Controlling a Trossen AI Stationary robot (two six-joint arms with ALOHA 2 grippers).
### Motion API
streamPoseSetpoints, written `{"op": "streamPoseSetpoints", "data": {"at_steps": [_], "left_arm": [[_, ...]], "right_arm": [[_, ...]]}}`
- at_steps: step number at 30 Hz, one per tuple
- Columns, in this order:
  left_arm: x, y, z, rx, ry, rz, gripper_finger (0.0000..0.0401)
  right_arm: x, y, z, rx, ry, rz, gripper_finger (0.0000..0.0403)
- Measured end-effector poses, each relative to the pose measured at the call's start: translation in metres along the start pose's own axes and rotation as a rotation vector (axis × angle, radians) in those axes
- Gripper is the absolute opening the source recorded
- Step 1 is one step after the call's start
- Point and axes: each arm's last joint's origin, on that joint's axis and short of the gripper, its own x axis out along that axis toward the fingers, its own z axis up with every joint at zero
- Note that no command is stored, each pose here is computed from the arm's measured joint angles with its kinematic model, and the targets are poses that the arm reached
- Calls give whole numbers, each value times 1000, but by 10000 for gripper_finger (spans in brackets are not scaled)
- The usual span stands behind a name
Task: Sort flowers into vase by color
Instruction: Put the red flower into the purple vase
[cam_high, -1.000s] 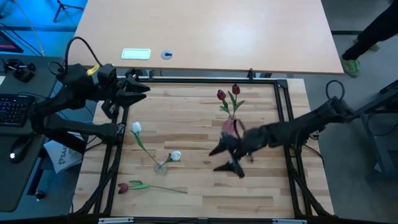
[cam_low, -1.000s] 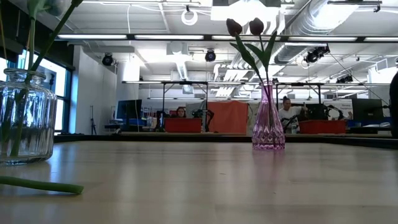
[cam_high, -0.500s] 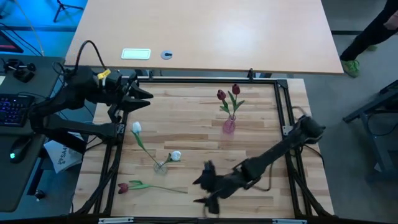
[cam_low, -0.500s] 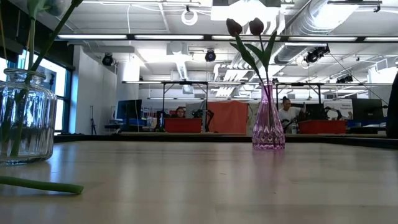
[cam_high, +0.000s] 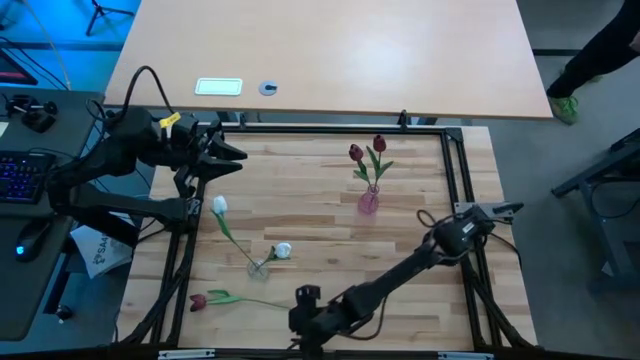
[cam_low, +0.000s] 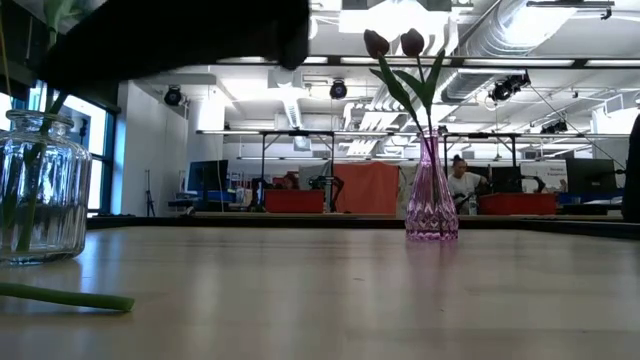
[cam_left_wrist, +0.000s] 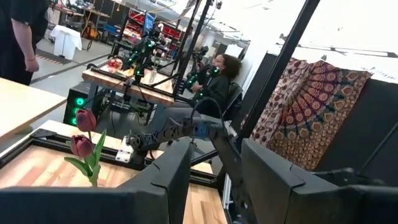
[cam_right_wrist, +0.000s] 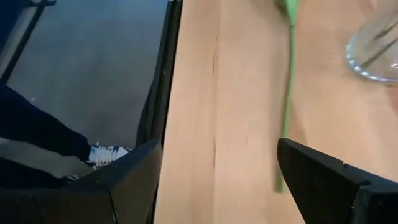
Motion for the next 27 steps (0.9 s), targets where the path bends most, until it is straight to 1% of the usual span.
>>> {"op": "streamPoseSetpoints", "data": {"at_steps": [5,8,11,16,21,24,27], "left_arm": [[0,0,0,-21,1,0,131],[0,0,0,-61,1,1,131],[0,0,0,-71,2,1,131],[0,0,0,-71,2,1,131],[0,0,0,-71,2,1,131],[0,0,0,-71,2,1,131],[0,0,0,-71,2,1,131]], "right_arm": [[29,-2,-11,-4,17,-38,314],[43,-6,-20,0,33,-54,314],[52,-10,-25,15,31,-84,314],[55,-13,-22,40,-3,-92,314],[55,-13,-17,22,-67,-121,314],[55,-19,-15,6,-76,-167,314],[62,-30,-15,16,-70,-191,306]]}}
